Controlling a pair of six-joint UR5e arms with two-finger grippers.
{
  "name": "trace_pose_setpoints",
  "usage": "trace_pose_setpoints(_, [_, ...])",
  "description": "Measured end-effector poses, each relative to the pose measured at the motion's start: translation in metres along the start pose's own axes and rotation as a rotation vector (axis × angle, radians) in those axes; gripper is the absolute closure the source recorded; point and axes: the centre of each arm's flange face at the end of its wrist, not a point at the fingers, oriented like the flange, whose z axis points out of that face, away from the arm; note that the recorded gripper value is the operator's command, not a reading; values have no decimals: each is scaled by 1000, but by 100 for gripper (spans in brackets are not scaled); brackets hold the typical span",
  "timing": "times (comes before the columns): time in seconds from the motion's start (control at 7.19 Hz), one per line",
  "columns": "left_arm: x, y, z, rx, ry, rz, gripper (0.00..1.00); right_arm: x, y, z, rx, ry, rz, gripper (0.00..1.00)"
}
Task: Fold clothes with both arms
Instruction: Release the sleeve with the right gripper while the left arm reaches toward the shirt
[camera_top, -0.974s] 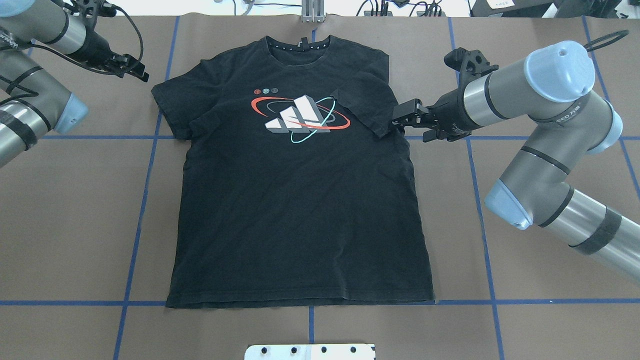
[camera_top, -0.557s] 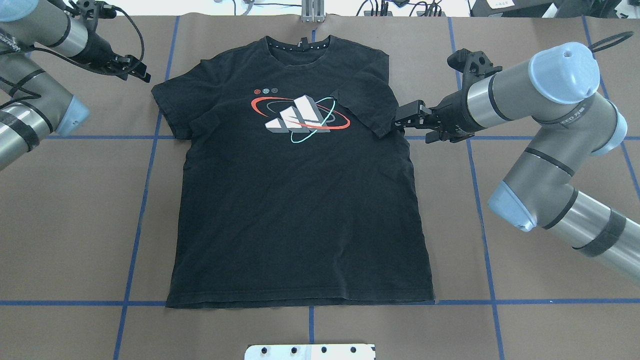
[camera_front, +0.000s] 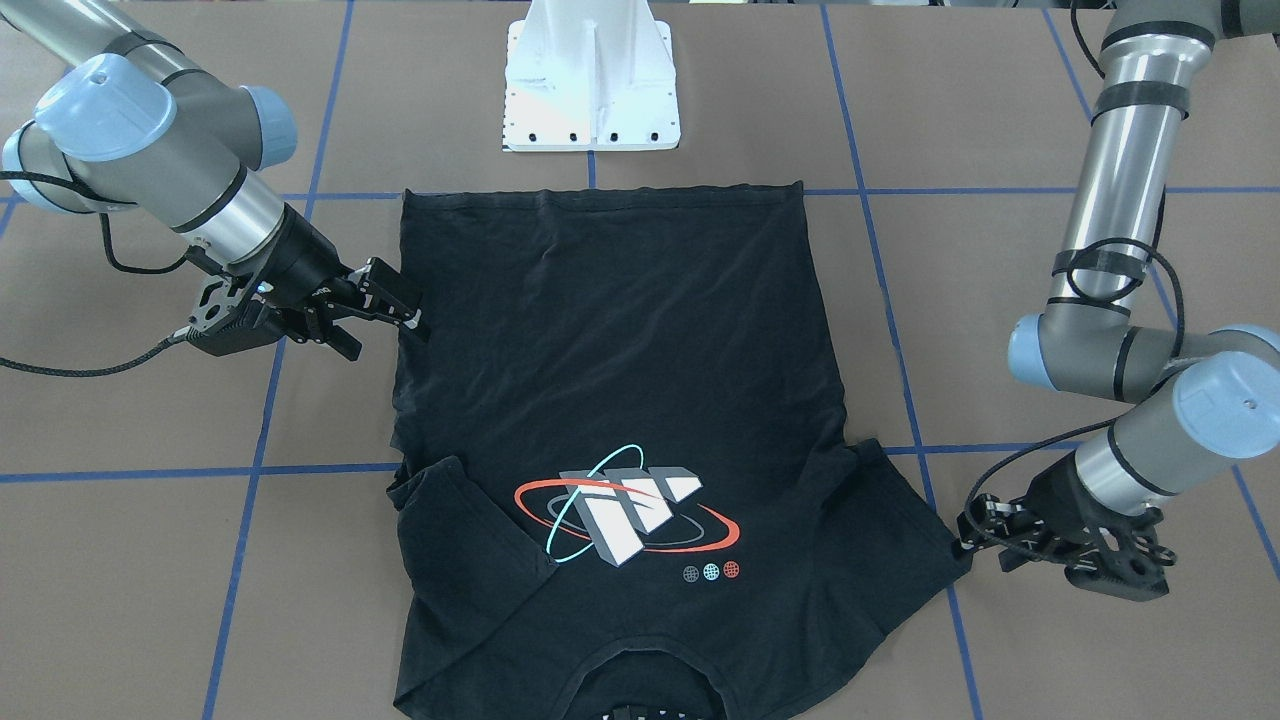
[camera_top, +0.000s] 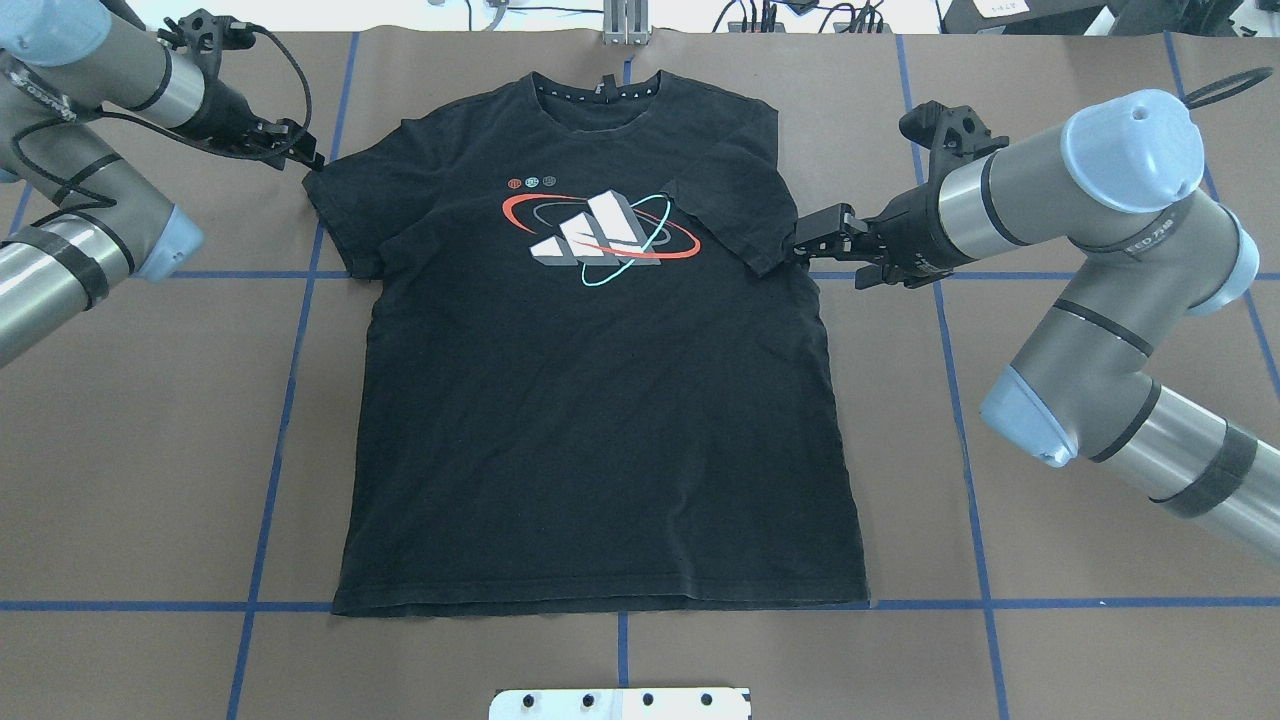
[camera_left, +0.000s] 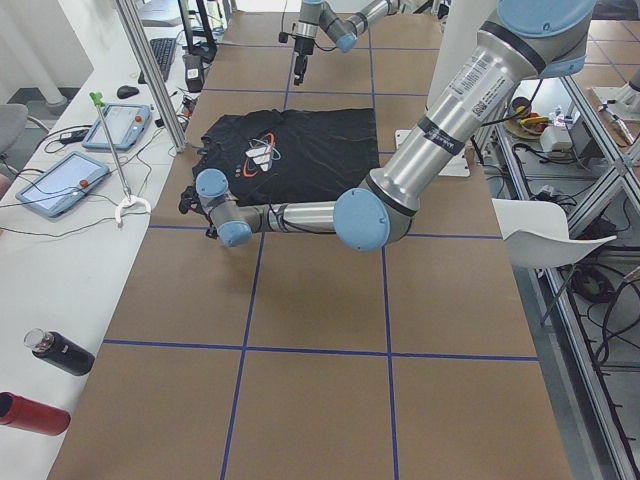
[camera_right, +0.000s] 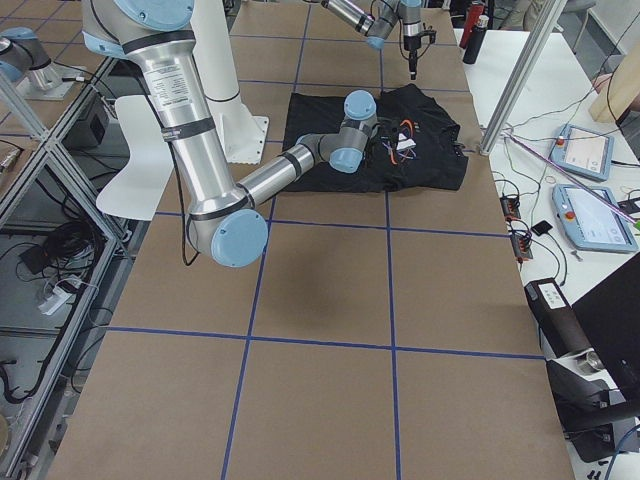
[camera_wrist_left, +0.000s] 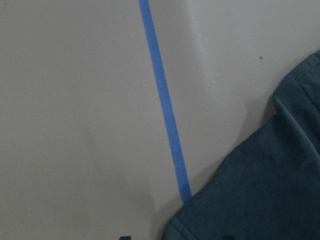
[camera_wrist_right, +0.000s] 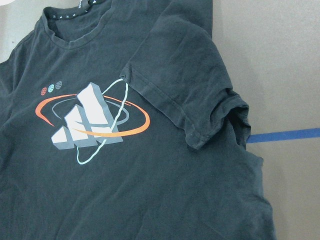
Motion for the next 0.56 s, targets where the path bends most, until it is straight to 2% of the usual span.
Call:
trace_pose_setpoints(0.14, [4,1,7,0,-8,1,54,1,0,1,1,3,0,0])
trace_pose_setpoints(0.56, [0,5,14,-7,-19,-4,56,2,0,3,1,7,1,0])
